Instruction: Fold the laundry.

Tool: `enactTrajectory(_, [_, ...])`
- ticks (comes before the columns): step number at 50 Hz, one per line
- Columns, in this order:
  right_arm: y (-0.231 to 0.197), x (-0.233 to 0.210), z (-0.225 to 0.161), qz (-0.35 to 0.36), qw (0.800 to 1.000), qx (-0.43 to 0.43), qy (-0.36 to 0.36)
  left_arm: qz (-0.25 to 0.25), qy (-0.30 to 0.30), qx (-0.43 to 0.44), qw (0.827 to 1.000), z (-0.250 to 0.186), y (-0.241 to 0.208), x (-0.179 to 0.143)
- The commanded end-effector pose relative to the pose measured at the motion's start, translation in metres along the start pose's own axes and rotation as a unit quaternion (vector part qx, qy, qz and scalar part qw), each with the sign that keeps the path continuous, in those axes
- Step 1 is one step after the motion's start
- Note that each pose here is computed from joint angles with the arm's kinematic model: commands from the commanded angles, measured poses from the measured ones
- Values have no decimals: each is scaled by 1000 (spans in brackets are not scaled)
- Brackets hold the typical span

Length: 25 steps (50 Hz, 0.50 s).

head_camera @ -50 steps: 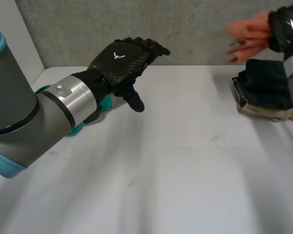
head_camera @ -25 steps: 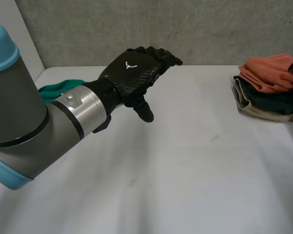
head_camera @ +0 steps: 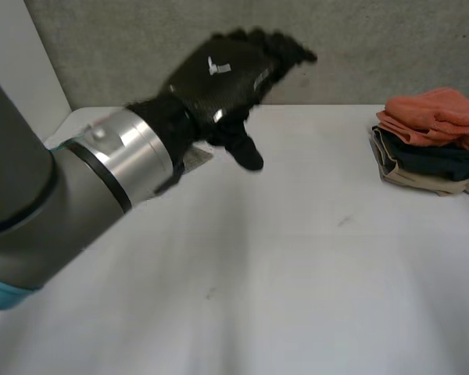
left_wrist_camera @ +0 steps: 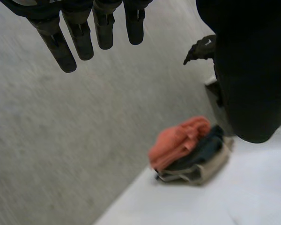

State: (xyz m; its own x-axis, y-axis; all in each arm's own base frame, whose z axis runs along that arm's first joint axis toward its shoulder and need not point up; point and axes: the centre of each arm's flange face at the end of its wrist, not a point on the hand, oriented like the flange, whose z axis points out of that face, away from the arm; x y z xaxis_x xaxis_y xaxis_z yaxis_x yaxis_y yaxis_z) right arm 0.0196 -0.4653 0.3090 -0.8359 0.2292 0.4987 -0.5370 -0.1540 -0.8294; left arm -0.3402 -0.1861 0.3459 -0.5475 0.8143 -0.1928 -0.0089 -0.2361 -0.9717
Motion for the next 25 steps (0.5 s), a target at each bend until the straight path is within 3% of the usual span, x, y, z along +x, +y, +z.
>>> enactTrajectory(1, [-92, -82, -38, 24, 981, 172, -87, 8, -94, 57, 994, -1, -33, -41])
enactTrajectory(5, [-114, -135, -100, 37, 948, 241, -206, 24, -203, 41, 978, -7, -23, -97])
enactTrajectory(8, [-108, -168, -144, 47, 924, 239, -295, 37, -271, -2, 962, -15, 5, -148])
enactTrajectory(13, [-88, -189, -189, 59, 910, 188, -365, 56, -336, -119, 933, -28, 94, -221])
enactTrajectory(19, [-57, -200, -219, 64, 903, 104, -412, 70, -336, -232, 910, -35, 205, -263])
enactTrajectory(25, [-45, -201, -227, 43, 903, 82, -420, 78, -306, -259, 913, -38, 276, -288])
